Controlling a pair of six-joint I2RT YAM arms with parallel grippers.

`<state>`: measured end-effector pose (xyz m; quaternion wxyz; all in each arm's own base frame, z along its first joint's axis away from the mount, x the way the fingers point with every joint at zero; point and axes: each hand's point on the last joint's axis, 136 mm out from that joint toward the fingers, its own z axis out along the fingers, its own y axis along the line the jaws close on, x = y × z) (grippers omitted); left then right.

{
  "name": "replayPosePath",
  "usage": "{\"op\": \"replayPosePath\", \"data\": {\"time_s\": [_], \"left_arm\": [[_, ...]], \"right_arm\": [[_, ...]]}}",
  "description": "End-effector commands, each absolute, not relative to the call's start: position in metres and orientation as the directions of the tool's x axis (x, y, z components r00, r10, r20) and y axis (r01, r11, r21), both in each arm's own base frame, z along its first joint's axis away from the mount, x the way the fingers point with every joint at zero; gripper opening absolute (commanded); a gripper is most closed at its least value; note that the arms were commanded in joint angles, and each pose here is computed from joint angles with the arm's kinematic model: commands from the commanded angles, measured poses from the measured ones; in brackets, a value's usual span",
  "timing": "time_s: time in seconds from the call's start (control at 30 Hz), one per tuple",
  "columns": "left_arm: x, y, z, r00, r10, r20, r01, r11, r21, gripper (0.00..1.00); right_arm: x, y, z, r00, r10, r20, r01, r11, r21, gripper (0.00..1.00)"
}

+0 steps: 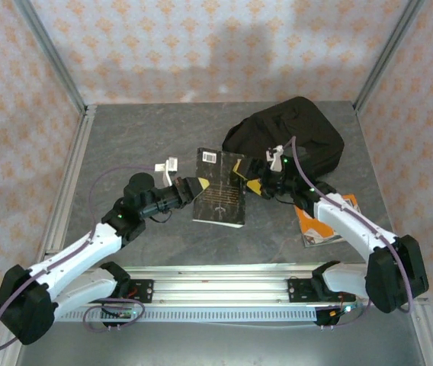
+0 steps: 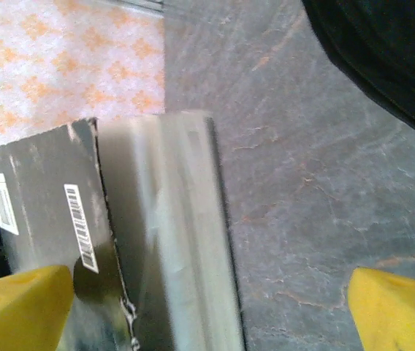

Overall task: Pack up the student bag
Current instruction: Rotate the book.

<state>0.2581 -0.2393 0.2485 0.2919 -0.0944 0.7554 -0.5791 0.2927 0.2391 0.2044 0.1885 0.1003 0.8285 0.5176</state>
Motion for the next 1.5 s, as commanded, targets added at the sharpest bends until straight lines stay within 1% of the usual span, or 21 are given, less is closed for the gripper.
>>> {"op": "replayPosePath", "data": {"time_s": [0.0,0.03,0.1,0.27,0.37,0.57,0.6,0.7,0.77,0.8,0.87,0.93,1.07,1.17,1.27,1.3,1.33,1.4,1.47], "left_arm": [[0.252,-0.241,0.3,-0.778,-0.488,-0.397,0.322,0.233,-0.918,0.0],[0.252,-0.24,0.301,-0.775,-0.492,-0.397,0.324,0.229,-0.918,0.0],[0.251,-0.24,0.305,-0.773,-0.5,-0.391,0.328,0.213,-0.92,0.0],[0.249,-0.241,0.318,-0.771,-0.512,-0.38,0.345,0.165,-0.924,0.0],[0.248,-0.239,0.324,-0.765,-0.512,-0.391,0.357,0.169,-0.919,0.0],[0.25,-0.238,0.313,-0.762,-0.514,-0.394,0.34,0.2,-0.919,0.0],[0.252,-0.239,0.309,-0.765,-0.513,-0.389,0.332,0.203,-0.921,0.0],[0.254,-0.24,0.301,-0.771,-0.51,-0.381,0.316,0.212,-0.925,0.0],[0.255,-0.24,0.297,-0.77,-0.508,-0.385,0.313,0.225,-0.923,0.0],[0.256,-0.24,0.294,-0.769,-0.509,-0.387,0.309,0.235,-0.922,0.0],[0.258,-0.24,0.288,-0.771,-0.51,-0.382,0.297,0.243,-0.923,0.0],[0.26,-0.241,0.282,-0.776,-0.509,-0.373,0.285,0.244,-0.927,0.0],[0.263,-0.242,0.271,-0.782,-0.508,-0.362,0.263,0.259,-0.93,0.0],[0.265,-0.243,0.266,-0.784,-0.509,-0.356,0.251,0.265,-0.931,0.0],[0.265,-0.243,0.265,-0.787,-0.51,-0.348,0.244,0.261,-0.934,0.0],[0.264,-0.243,0.266,-0.787,-0.51,-0.348,0.246,0.257,-0.934,0.0],[0.264,-0.243,0.268,-0.785,-0.511,-0.35,0.25,0.256,-0.934,0.0],[0.262,-0.241,0.274,-0.78,-0.509,-0.364,0.263,0.261,-0.929,0.0],[0.259,-0.238,0.281,-0.772,-0.508,-0.383,0.281,0.269,-0.921,0.0]], "right_arm": [[0.296,0.252,0.228,-0.91,0.359,-0.21,-0.089,0.324,0.942,0.97],[0.296,0.253,0.233,-0.908,0.364,-0.207,-0.095,0.302,0.949,0.97],[0.297,0.254,0.238,-0.906,0.379,-0.19,-0.092,0.262,0.961,1.0],[0.294,0.264,0.251,-0.913,0.379,-0.152,-0.09,0.175,0.98,1.0],[0.289,0.273,0.26,-0.926,0.349,-0.145,-0.104,0.132,0.986,0.95],[0.287,0.274,0.272,-0.922,0.353,-0.159,-0.125,0.116,0.985,0.84],[0.287,0.274,0.274,-0.922,0.351,-0.162,-0.128,0.117,0.985,0.8],[0.285,0.272,0.276,-0.919,0.358,-0.167,-0.128,0.129,0.983,0.61],[0.285,0.269,0.274,-0.913,0.369,-0.175,-0.126,0.152,0.98,0.52],[0.285,0.268,0.273,-0.909,0.376,-0.18,-0.126,0.166,0.978,0.49],[0.283,0.266,0.272,-0.905,0.377,-0.196,-0.134,0.183,0.974,0.47],[0.283,0.266,0.269,-0.907,0.372,-0.198,-0.13,0.199,0.971,0.42],[0.277,0.262,0.28,-0.901,0.373,-0.222,-0.158,0.194,0.968,0.23],[0.276,0.262,0.279,-0.899,0.377,-0.224,-0.159,0.196,0.968,0.12],[0.277,0.26,0.275,-0.897,0.38,-0.227,-0.154,0.214,0.965,0.12],[0.277,0.26,0.272,-0.895,0.381,-0.232,-0.151,0.23,0.961,0.16],[0.278,0.259,0.268,-0.895,0.378,-0.239,-0.15,0.249,0.957,0.25],[0.278,0.254,0.255,-0.89,0.37,-0.266,-0.144,0.327,0.934,0.52],[0.279,0.247,0.241,-0.881,0.371,-0.294,-0.134,0.4,0.907,0.65]]}}
